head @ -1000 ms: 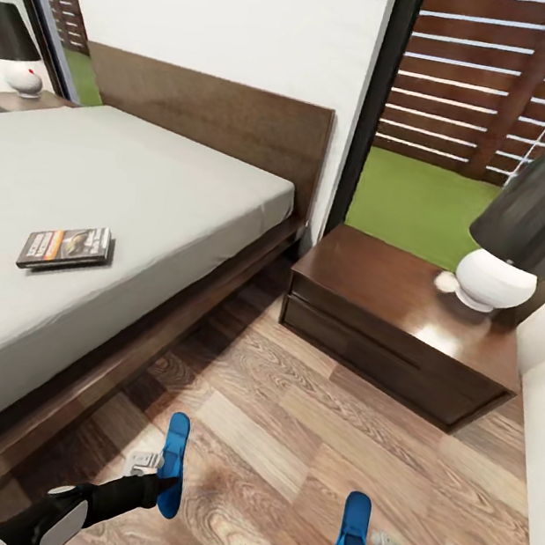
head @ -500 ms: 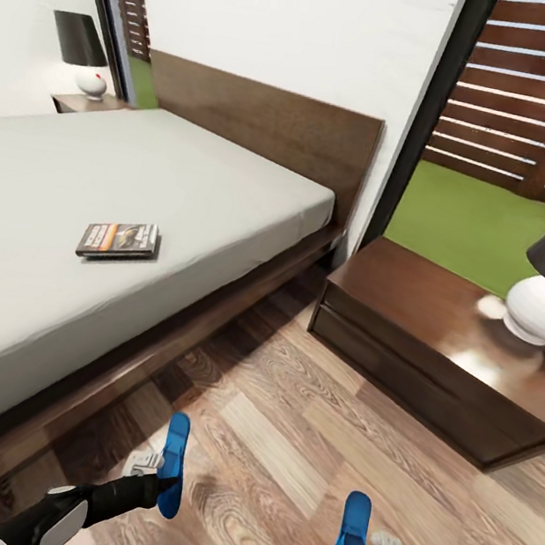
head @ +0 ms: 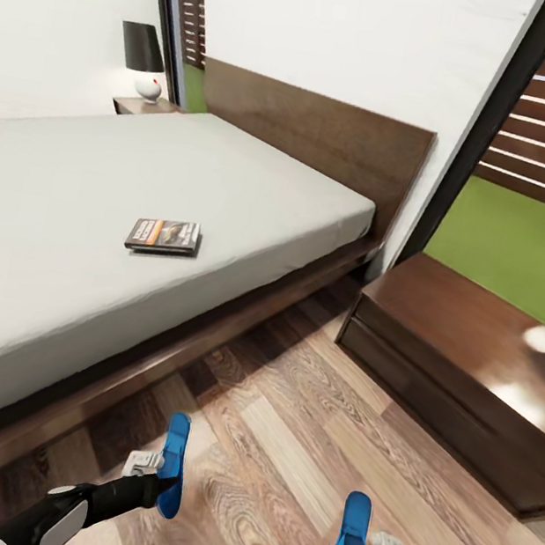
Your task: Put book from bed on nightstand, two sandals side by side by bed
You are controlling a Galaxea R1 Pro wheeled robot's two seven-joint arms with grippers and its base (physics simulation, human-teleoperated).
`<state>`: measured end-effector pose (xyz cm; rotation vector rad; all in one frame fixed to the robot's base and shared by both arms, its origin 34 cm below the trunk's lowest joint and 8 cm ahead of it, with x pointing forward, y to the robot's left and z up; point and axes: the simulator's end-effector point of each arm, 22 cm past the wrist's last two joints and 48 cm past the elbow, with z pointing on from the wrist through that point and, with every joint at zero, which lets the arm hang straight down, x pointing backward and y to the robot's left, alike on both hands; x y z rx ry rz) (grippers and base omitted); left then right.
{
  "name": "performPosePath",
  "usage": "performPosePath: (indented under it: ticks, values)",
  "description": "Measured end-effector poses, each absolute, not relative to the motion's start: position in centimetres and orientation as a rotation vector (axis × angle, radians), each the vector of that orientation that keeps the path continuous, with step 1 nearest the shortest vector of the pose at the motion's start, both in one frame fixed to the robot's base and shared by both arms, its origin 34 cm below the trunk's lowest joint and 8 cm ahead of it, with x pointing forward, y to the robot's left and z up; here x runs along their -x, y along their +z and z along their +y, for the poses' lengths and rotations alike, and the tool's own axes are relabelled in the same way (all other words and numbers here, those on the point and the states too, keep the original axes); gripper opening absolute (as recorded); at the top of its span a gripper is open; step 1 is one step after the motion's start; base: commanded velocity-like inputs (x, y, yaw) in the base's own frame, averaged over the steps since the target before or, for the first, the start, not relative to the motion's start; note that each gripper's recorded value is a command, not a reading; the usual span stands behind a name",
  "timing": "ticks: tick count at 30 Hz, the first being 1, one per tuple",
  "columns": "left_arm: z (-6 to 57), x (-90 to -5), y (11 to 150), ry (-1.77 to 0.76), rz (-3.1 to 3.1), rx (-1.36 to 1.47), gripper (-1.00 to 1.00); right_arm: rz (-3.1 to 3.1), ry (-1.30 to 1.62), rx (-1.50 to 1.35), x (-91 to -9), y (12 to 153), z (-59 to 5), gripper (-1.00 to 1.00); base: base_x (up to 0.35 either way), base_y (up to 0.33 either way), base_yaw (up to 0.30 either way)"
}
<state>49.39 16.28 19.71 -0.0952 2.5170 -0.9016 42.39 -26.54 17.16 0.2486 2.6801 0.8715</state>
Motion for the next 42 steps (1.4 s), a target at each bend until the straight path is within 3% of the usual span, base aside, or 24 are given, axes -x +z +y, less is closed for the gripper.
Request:
performPosePath:
  ticks: [16,42]
  values:
    - [16.28,-49.40,19.71,-0.902,2.517,0.097,-1.00,2.679,0.873,-0.248,-42.40,17.18,-26.52,-1.00,0.000,0.000,0.282]
    - [16.25,-49.41,19.73,-0.903,2.516,0.096,-1.00,2.680,0.873,-0.248,-42.39,17.18,-26.53,-1.00,0.000,0.000,0.055]
